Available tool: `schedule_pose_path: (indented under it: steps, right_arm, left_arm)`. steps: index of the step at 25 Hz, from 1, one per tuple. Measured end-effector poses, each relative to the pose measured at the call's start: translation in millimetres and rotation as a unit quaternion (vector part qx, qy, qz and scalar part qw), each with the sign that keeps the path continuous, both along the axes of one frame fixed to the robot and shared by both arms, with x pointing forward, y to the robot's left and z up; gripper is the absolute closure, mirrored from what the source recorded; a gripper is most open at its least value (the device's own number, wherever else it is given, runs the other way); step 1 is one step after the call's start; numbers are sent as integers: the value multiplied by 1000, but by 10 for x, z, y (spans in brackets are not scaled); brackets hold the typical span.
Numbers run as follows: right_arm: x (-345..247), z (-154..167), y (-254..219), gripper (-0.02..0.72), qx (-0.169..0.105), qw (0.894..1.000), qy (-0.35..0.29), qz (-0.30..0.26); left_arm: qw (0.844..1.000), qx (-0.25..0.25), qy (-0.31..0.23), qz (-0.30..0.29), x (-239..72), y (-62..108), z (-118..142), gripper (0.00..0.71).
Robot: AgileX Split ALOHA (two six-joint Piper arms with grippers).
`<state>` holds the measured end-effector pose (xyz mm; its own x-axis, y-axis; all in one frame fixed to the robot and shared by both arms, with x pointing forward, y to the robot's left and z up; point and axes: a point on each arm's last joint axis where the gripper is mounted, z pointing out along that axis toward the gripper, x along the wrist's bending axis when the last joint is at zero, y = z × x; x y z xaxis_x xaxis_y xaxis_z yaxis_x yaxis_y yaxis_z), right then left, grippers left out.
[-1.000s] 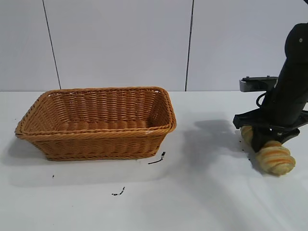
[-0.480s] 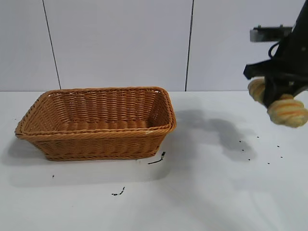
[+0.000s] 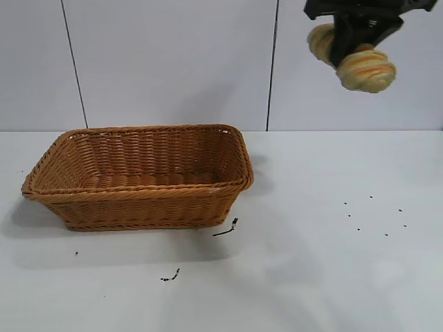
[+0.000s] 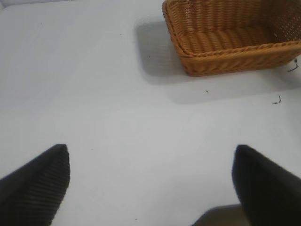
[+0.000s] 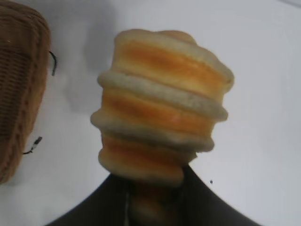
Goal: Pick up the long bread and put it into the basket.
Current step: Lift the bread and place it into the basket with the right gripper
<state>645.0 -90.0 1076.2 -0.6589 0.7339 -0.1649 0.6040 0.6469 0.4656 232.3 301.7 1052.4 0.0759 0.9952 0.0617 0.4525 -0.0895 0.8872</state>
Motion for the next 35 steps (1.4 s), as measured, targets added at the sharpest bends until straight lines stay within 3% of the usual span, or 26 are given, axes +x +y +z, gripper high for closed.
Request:
schedule_pose_path:
  steps: [4,8,10,12,22,27,30,32,35]
  right_arm:
    - [-73,-227,549,567,-35,990,-34,130]
    - [-134,-475,948,568,-73,962,-89,247]
    - [-130,-552,1068,568,-81,949,-117,281]
    - [-100,-664,1138,568,-82,943,-130,294]
    - [46,-1372,1274,568,-90,940,-118,307]
    - [65,-1499,1291,568,-91,940,-116,309]
    - [67,-1504,1311,562,-77,942,-119,304]
    - [65,-1503,1314,493,-74,943,-118,302]
    - [65,-1507,1316,264,-72,944,-117,299]
  left_arm:
    - [1000,0,0,0,0,0,0,14]
    - [1000,0,0,0,0,0,0,14]
    - [1000,0,0,0,0,0,0,14]
    - [1000,0,0,0,0,0,0,14]
    - [1000,0,0,0,0,0,0,14]
    - [1000,0,0,0,0,0,0,14]
    - [1000,0,0,0,0,0,0,14]
    - [1000,0,0,0,0,0,0,14]
    - [1000,0,0,0,0,0,0,14]
